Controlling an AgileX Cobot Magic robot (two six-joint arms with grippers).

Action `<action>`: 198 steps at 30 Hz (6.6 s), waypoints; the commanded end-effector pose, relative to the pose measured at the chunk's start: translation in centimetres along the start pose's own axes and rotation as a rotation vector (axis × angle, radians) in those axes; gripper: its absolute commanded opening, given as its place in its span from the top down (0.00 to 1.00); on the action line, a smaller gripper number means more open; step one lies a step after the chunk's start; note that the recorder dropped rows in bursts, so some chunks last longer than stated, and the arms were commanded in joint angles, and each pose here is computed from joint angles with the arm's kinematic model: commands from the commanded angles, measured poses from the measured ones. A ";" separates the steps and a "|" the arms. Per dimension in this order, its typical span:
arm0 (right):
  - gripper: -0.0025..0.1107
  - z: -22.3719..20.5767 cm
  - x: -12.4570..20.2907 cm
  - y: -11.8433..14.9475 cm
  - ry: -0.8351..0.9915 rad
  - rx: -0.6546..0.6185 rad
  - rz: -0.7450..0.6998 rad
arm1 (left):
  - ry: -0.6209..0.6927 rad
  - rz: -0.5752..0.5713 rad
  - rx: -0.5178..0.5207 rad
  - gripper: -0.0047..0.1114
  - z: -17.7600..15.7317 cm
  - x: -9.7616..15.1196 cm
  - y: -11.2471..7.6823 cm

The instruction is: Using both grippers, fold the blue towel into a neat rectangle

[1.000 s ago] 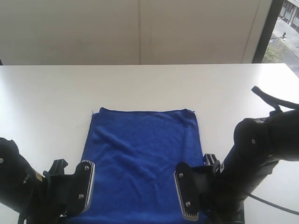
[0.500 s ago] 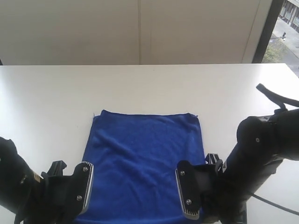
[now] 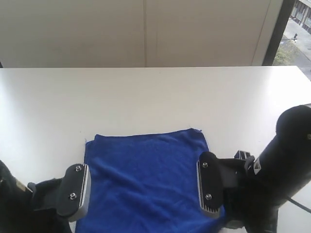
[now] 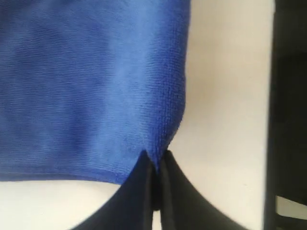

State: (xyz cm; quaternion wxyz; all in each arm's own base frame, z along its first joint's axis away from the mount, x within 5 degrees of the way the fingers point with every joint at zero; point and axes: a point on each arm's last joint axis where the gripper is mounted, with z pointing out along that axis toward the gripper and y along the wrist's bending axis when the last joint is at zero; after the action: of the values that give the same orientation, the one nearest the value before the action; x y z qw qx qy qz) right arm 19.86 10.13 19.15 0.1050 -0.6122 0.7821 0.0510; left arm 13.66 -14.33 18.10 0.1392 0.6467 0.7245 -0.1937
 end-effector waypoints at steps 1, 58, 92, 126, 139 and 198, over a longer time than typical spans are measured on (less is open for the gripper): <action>0.98 -0.3 -0.3 -1.0 -0.049 0.137 0.061 | -0.081 -0.020 -0.213 0.96 -0.5 -0.7 1.7; 0.98 3.7 -1.9 -13.1 -0.275 0.604 0.235 | -0.079 0.025 -0.939 0.96 2.3 -1.2 11.7; 0.54 9.4 -0.8 -16.8 -0.266 0.661 0.198 | 0.025 0.010 -0.955 0.80 6.1 0.6 14.7; 0.53 3.3 -1.1 -18.0 -0.415 0.834 0.384 | -0.052 -0.043 -1.227 0.38 3.9 0.2 15.8; 0.98 -1.5 -3.5 -16.7 -0.277 0.333 0.534 | -0.247 -0.421 -0.477 0.96 5.2 -7.5 12.7; 0.98 5.9 -2.9 -21.1 -0.181 0.419 0.614 | -0.070 -0.585 -0.170 0.96 2.5 -3.6 15.8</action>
State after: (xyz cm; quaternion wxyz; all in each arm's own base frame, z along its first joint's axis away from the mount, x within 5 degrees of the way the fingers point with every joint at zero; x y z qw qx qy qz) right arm 41.23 9.06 15.61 0.2742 -0.3146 0.9084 -0.0281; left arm 29.96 -17.34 16.01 0.1647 0.3922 0.8864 -0.1825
